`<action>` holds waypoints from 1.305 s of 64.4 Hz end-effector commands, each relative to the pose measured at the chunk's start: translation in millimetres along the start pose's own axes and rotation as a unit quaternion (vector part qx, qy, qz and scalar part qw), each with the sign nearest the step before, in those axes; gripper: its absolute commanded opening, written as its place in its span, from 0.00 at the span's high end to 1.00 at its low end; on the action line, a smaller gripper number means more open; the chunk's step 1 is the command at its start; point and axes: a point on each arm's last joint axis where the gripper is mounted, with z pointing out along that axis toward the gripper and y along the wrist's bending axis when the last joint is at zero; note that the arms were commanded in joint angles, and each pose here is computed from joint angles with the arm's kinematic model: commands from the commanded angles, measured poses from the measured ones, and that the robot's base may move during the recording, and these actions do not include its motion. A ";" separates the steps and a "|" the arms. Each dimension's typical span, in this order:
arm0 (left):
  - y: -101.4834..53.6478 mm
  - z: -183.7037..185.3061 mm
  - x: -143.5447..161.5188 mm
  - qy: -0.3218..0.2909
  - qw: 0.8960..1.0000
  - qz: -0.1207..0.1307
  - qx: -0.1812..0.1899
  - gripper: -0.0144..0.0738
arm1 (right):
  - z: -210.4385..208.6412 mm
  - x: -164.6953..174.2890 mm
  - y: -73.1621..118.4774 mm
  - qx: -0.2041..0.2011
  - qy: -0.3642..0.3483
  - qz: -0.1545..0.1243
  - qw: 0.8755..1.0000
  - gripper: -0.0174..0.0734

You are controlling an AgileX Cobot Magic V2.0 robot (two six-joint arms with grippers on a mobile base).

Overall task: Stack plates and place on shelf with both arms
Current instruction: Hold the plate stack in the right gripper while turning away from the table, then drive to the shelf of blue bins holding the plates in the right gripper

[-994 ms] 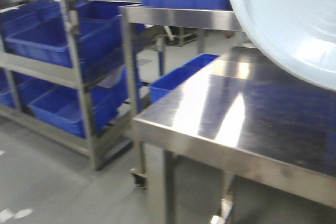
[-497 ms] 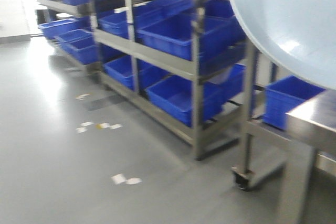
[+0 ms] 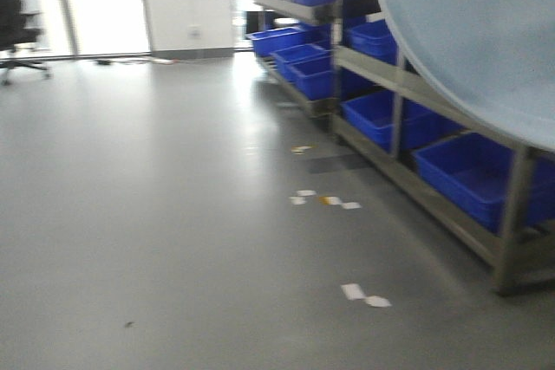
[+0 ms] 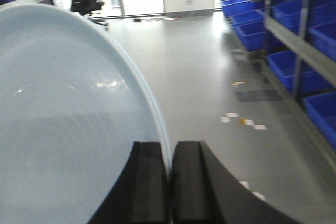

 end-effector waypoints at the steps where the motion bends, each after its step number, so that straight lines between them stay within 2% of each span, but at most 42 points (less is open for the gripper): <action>1: 2.0 -0.5 -16.6 -0.053 0.999 -0.007 -0.008 0.74 | -2.2 -19.5 0.9 0.001 -0.065 -0.001 0.998 0.75; 84: 2.0 -0.5 -16.6 -0.053 0.999 -0.007 -0.008 0.74 | -2.2 -19.5 0.9 0.001 -0.065 -0.001 0.998 0.75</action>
